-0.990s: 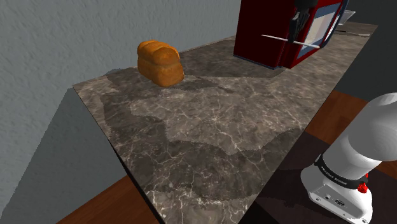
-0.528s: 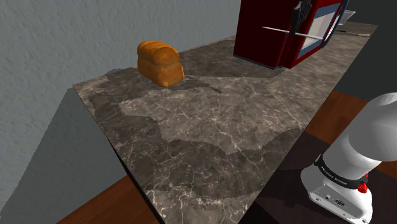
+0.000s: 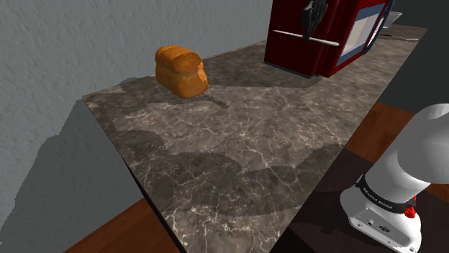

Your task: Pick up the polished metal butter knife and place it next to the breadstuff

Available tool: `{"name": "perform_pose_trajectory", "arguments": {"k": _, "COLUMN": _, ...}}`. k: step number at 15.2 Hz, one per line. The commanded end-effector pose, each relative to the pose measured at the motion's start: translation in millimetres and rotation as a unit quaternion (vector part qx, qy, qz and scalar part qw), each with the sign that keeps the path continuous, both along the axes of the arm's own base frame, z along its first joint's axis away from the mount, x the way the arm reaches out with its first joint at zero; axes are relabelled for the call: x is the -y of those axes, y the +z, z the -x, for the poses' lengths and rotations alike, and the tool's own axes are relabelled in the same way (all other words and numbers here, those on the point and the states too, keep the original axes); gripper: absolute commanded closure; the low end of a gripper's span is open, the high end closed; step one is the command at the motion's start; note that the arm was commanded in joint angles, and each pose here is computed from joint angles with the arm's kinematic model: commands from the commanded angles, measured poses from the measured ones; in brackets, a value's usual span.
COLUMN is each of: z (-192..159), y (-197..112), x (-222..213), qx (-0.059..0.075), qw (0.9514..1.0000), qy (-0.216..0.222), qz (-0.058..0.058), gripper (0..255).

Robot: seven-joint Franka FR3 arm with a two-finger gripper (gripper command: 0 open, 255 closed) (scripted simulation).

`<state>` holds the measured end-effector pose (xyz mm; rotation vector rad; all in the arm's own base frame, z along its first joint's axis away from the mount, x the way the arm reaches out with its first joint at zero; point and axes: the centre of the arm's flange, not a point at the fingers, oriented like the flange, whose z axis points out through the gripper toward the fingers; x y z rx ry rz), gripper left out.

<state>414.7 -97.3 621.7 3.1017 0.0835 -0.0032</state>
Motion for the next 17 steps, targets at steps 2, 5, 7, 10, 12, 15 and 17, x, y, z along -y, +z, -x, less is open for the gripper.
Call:
{"name": "perform_pose_trajectory", "arguments": {"k": 2, "z": -17.6, "y": -0.9, "x": -34.9, "qx": 0.0, "qw": 1.0, "qy": -0.001, "qz": 0.0, "gripper": 255}}
{"name": "perform_pose_trajectory", "arguments": {"k": 5, "z": -36.6, "y": -0.8, "x": -69.7, "qx": 0.0, "qw": 1.0, "qy": -0.001, "qz": 0.0, "gripper": 255}}
{"name": "perform_pose_trajectory", "arguments": {"k": 7, "z": -49.2, "y": -0.8, "x": -92.9, "qx": 0.0, "qw": 1.0, "qy": -0.001, "qz": 0.0, "gripper": 255}}
{"name": "perform_pose_trajectory", "arguments": {"k": 10, "z": -68.1, "y": -0.7, "x": -127.6, "qx": 0.0, "qw": 1.0, "qy": -0.001, "qz": 0.0, "gripper": 255}}
{"name": "perform_pose_trajectory", "arguments": {"k": 12, "z": -80.7, "y": -0.6, "x": -150.8, "qx": 0.0, "qw": 1.0, "qy": -0.001, "qz": 0.0, "gripper": 255}}
{"name": "perform_pose_trajectory", "arguments": {"k": 15, "z": -99.6, "y": -0.5, "x": -185.6, "qx": 0.0, "qw": 1.0, "qy": -0.001, "qz": 0.0, "gripper": 255}}
{"name": "perform_pose_trajectory", "arguments": {"k": 17, "z": -112.3, "y": -0.5, "x": -208.8, "qx": 0.0, "qw": 1.0, "qy": -0.001, "qz": 0.0, "gripper": 255}}
